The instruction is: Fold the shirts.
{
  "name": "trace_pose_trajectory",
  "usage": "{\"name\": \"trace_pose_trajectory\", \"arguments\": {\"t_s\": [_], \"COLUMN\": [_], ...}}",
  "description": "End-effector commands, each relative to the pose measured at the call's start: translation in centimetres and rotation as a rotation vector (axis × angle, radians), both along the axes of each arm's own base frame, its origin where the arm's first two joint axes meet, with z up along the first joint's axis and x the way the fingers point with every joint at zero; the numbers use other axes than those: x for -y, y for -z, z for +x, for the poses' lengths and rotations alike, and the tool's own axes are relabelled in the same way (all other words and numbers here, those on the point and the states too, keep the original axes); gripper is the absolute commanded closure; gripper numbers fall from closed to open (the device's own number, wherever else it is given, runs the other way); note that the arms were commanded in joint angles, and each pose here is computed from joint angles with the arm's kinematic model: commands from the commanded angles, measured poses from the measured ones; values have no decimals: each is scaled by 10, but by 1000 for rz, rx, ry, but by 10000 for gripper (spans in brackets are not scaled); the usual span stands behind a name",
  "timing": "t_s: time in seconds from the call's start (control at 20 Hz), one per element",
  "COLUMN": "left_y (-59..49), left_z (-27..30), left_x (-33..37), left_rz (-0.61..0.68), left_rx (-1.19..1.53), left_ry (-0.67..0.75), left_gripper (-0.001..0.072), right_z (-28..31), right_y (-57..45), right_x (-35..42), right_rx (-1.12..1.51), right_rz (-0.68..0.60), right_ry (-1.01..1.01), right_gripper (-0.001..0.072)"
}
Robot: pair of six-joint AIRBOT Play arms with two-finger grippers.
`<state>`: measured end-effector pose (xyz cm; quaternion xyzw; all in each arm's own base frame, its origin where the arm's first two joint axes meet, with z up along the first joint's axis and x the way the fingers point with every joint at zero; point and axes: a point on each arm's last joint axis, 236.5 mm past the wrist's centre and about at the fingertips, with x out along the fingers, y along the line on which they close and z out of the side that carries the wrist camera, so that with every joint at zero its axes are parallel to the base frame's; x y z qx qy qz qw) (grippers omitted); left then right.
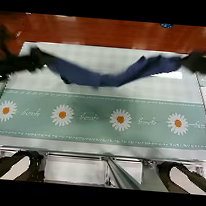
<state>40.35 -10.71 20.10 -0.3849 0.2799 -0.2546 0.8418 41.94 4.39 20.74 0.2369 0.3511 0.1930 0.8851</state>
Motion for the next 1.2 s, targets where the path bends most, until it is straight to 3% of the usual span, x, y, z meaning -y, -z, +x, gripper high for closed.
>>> {"name": "trace_pose_trajectory", "arguments": {"t_s": [0.0, 0.2, 0.5, 0.7, 0.85, 0.95, 1.15], "left_y": [-165, -286, -351, -318, -299, -285, -220], "left_z": [-27, -88, -171, -200, -221, -226, -186], "left_x": [-25, -33, -35, -20, -42, -58, -59], "left_rz": [89, 226, 444, 617, 729, 757, 720], "left_rx": [370, 671, 871, 788, 705, 631, 437], "left_ry": [-56, -124, -310, -282, -353, -382, -291], "left_gripper": [687, 686, 686, 686, 686, 686, 686], "right_z": [-33, -89, -183, -237, -263, -270, -253], "right_y": [-134, -180, -187, -166, -132, -107, -69], "right_x": [-3, 8, -4, 5, 7, 5, 5], "right_rx": [284, 390, 381, 301, 220, 160, 61], "right_rz": [-118, -268, -374, -449, -438, -413, -359], "right_ry": [19, 113, 127, 193, 230, 230, 214], "right_gripper": [688, 688, 688, 688, 688, 688, 688]}}
